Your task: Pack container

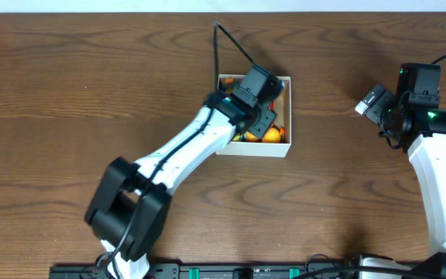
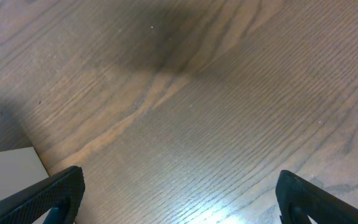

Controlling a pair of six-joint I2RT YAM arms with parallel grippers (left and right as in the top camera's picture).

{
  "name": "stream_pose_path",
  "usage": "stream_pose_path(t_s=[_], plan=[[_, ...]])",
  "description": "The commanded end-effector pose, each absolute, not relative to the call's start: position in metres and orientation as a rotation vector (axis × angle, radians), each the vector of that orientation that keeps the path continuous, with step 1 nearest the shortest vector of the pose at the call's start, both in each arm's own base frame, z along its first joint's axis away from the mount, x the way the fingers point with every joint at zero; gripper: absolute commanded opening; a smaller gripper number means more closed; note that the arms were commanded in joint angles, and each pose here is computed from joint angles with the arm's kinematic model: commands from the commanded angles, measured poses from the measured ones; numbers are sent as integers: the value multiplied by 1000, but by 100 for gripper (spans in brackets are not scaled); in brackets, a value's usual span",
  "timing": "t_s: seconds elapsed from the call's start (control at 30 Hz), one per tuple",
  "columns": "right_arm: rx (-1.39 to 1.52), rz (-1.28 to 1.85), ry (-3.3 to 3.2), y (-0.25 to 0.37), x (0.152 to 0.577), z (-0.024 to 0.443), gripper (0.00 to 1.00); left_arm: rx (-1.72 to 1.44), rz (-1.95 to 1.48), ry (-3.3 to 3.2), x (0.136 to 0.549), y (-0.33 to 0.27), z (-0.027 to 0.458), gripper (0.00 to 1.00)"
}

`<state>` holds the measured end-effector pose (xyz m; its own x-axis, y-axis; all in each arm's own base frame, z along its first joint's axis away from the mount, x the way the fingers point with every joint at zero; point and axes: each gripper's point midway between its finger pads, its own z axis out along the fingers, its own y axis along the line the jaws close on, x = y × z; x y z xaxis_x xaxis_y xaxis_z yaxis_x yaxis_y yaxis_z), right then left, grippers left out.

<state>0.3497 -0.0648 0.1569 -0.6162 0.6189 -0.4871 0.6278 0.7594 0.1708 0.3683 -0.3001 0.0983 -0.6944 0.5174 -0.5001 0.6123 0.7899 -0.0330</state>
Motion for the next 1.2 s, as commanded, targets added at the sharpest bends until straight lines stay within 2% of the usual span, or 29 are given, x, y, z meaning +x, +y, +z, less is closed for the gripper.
stream_pose_path(t_s=[0.0, 0.27, 0.43, 0.6, 0.77, 1.07, 1.17], plan=[[938, -32, 2428, -67, 350, 155, 99, 812, -289, 2450, 373, -303, 122, 98], [938, -32, 2428, -67, 350, 155, 99, 735, -331, 2276, 371, -291, 209, 98], [938, -32, 2428, -67, 350, 155, 99, 581, -91, 2198, 369, -239, 261, 98], [938, -32, 2428, -67, 350, 155, 99, 486, 109, 2182, 342, -180, 298, 98], [938, -32, 2428, -67, 350, 155, 99, 546, 161, 2161, 313, -154, 318, 98], [938, -32, 2428, -67, 350, 155, 99, 403, 38, 1992, 252, -105, 387, 98], [938, -32, 2428, -67, 350, 155, 99, 377, 26, 1955, 233, -88, 397, 98]])
